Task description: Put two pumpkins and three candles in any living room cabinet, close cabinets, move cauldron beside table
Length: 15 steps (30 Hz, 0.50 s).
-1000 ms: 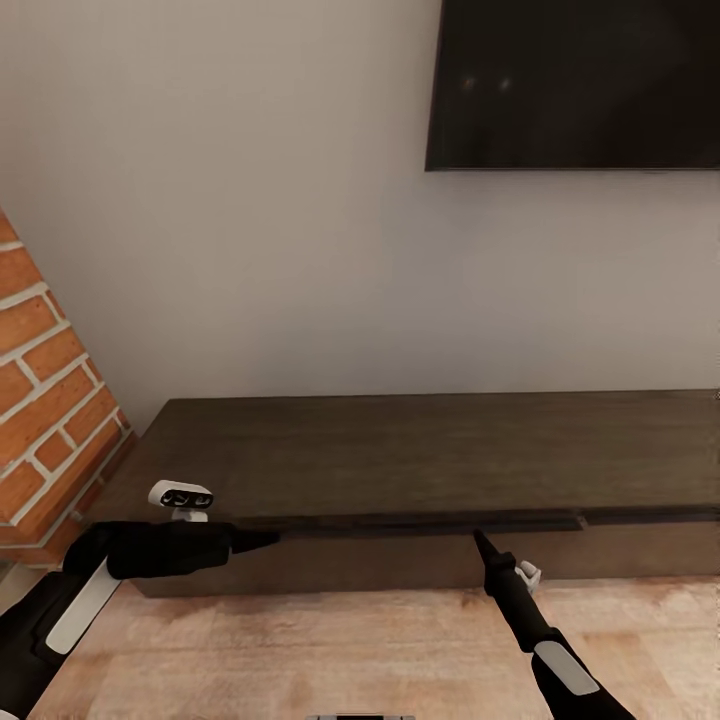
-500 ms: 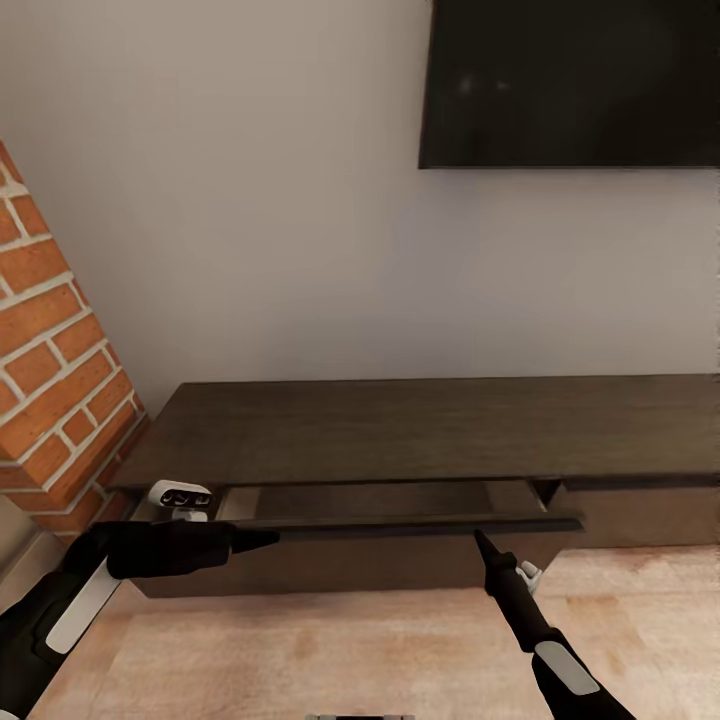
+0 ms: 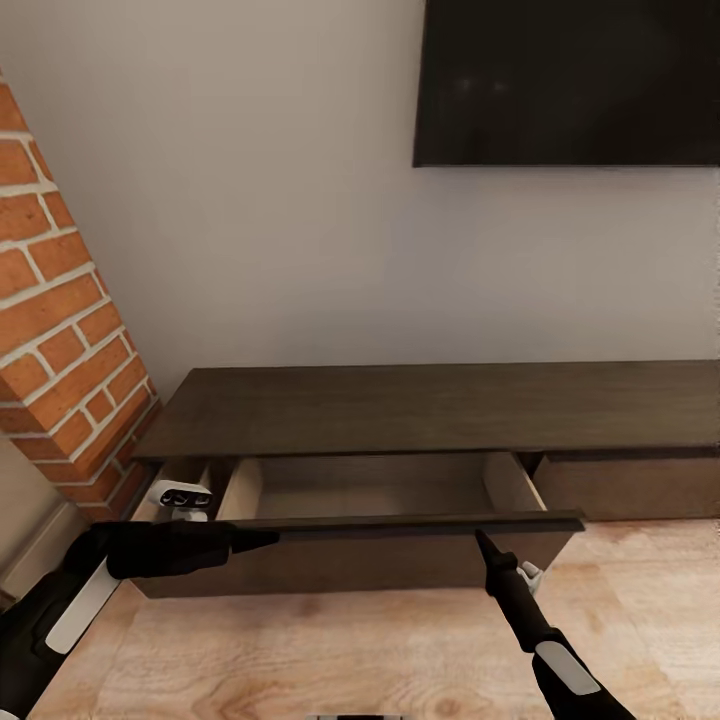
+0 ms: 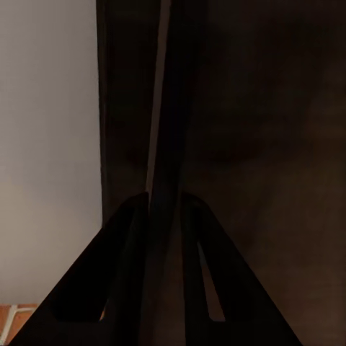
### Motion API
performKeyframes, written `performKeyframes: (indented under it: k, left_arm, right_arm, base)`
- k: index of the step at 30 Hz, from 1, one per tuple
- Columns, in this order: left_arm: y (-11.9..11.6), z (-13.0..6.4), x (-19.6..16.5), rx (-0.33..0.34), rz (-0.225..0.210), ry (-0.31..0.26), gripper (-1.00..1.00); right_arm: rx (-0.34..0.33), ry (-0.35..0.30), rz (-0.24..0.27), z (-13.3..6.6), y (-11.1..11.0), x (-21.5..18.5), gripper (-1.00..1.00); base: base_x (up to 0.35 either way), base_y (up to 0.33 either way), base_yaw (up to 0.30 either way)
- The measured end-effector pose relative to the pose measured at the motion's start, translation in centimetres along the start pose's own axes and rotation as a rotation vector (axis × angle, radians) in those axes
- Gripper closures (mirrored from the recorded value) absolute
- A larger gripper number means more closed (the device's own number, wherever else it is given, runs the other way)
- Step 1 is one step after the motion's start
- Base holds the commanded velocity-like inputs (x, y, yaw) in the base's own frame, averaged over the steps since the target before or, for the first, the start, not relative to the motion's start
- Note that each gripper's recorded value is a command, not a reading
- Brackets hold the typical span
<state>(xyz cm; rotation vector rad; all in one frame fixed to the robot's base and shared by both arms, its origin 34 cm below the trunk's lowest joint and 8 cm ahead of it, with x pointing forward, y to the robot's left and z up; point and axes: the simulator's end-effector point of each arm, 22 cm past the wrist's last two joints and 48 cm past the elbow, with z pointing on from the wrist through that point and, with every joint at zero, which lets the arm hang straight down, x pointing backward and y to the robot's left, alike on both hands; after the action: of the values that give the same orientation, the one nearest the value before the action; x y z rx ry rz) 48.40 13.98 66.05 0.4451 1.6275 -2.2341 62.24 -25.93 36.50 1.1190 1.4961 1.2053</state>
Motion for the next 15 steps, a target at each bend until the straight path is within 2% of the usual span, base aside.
performKeyframes:
  k: [15]
  left_arm:
    - [0.03, -0.06, 0.0, -0.002, -0.001, 0.0, -1.0]
  right_arm:
    - [0.0, -0.006, 0.003, -0.04, -0.02, -0.17, 1.0]
  base:
    - [-0.224, 0.0, 0.0]
